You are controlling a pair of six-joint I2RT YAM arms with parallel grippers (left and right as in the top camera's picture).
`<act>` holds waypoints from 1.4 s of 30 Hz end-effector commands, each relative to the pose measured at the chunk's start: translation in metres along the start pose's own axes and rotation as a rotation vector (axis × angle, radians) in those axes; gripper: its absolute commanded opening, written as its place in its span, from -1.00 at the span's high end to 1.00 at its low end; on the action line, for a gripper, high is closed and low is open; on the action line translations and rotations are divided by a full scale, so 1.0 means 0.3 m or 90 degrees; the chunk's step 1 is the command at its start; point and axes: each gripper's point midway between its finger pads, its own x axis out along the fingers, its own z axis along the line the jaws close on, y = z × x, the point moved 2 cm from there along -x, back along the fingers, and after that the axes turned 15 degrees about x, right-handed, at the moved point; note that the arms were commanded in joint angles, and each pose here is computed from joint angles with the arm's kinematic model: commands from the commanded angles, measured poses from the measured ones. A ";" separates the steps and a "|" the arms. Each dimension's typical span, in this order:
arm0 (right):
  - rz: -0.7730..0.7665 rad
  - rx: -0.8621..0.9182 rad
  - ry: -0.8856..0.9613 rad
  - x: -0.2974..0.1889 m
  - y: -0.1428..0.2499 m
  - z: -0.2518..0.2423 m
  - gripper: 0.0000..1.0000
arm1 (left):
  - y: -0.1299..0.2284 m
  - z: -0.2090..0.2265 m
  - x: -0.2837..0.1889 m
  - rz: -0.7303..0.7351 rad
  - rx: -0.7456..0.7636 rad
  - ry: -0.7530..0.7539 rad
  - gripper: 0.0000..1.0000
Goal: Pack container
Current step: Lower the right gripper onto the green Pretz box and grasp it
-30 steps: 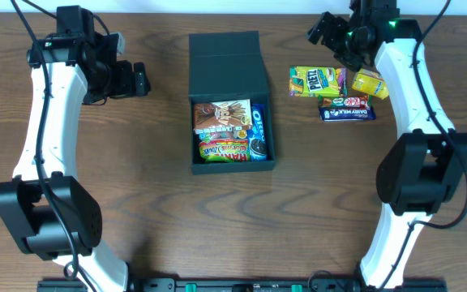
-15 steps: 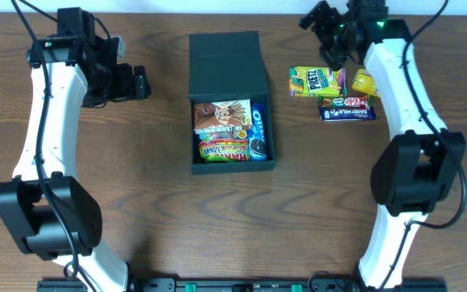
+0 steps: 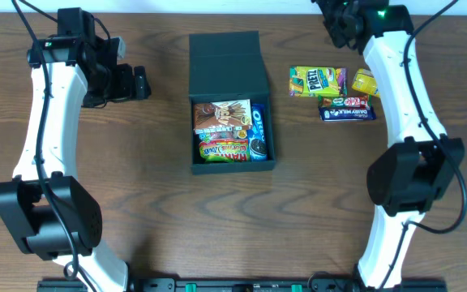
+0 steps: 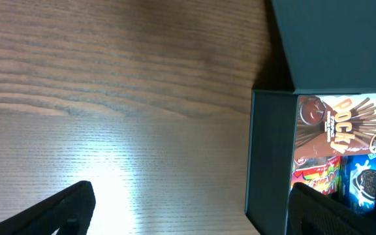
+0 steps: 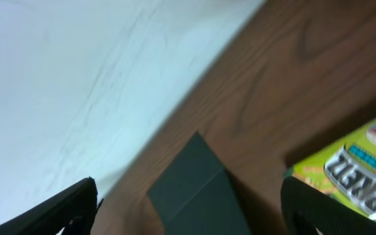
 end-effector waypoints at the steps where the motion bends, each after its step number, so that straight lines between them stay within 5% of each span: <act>1: -0.022 -0.032 0.050 0.122 -0.010 -0.079 -0.75 | 0.000 0.003 -0.019 -0.007 -0.005 -0.001 -0.91; 10: 0.000 -0.054 0.125 0.290 -0.036 -0.223 -0.74 | 0.012 0.000 -0.019 0.002 -0.008 0.001 -0.91; 42: 0.055 -0.095 0.283 0.369 -0.085 -0.514 -0.72 | 0.011 0.000 -0.019 0.002 -0.008 0.001 -0.91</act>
